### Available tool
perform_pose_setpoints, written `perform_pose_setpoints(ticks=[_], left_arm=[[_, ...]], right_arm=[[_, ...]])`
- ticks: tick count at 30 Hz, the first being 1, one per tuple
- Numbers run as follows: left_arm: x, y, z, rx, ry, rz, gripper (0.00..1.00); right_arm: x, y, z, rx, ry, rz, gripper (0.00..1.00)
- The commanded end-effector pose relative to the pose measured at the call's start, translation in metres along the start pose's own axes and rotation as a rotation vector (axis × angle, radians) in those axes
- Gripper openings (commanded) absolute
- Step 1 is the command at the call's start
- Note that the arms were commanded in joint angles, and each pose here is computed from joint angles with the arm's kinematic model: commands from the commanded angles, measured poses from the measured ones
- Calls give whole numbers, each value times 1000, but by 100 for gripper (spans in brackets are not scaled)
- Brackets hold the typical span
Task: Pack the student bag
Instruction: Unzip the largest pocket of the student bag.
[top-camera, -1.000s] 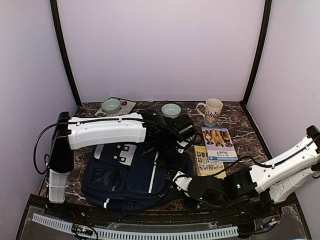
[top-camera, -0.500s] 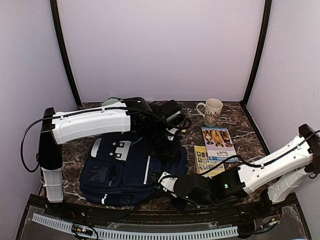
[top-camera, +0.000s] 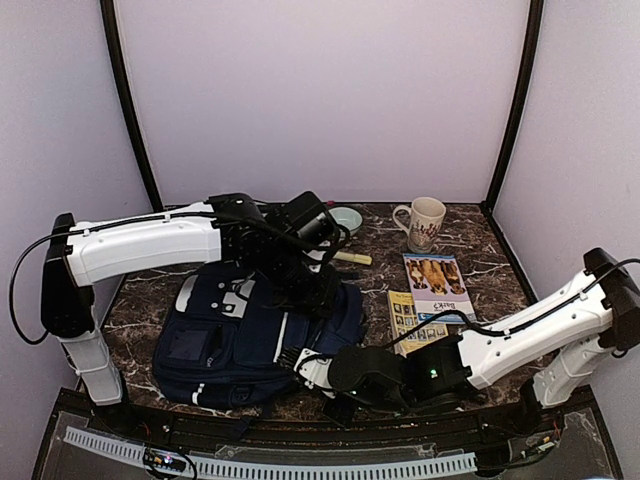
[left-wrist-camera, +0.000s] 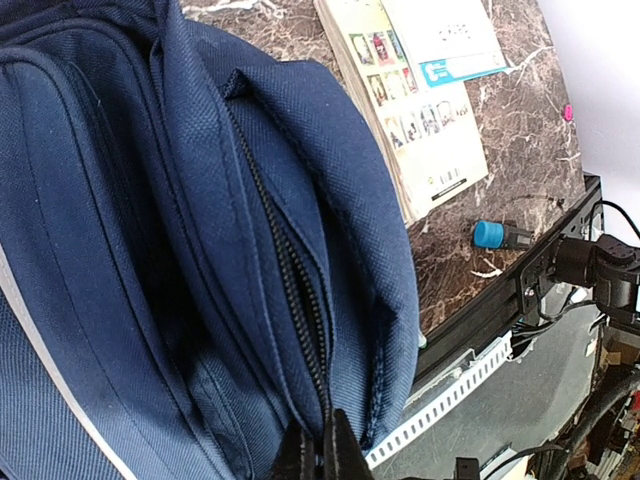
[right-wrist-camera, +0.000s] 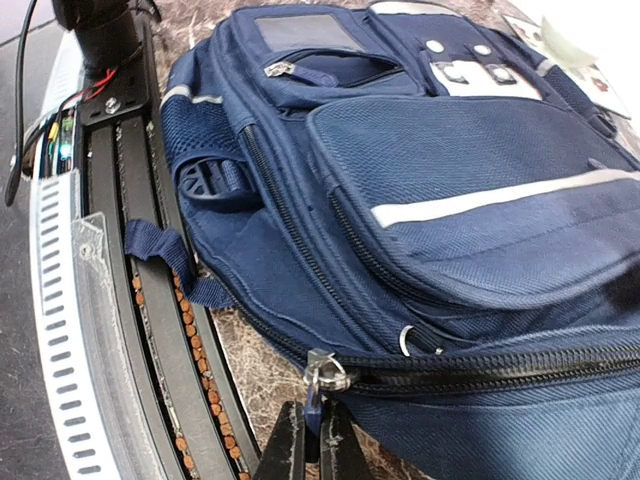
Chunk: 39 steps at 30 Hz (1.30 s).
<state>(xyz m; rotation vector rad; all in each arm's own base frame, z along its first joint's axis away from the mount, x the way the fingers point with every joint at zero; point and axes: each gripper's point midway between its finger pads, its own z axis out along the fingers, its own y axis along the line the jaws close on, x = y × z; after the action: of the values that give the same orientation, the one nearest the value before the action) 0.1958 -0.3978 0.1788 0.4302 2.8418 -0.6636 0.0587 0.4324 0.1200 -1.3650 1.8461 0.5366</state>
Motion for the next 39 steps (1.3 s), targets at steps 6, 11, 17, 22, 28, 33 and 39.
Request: perform_pose_setpoints(ticks=[6, 11, 17, 22, 28, 33, 39], left_arm=[[-32, -2, -43, 21, -157, -2, 0], [-38, 15, -59, -58, -173, 10, 0], [-46, 18, -71, -71, -198, 19, 0], [-54, 11, -76, -56, -211, 29, 0], [-60, 2, -83, -34, -219, 26, 0], [-54, 5, -78, -39, -195, 17, 0], [-48, 8, -70, -39, -168, 11, 0]], right_arm=[[-20, 33, 12, -126, -31, -60, 0], [-15, 34, 14, -133, -26, -60, 0], [-11, 38, 19, -148, -9, -86, 0], [-9, 43, 25, -159, 5, -111, 0], [-8, 45, 32, -163, 7, -151, 0], [-9, 43, 35, -160, 6, -157, 0], [-12, 34, 34, -143, -2, -114, 0]])
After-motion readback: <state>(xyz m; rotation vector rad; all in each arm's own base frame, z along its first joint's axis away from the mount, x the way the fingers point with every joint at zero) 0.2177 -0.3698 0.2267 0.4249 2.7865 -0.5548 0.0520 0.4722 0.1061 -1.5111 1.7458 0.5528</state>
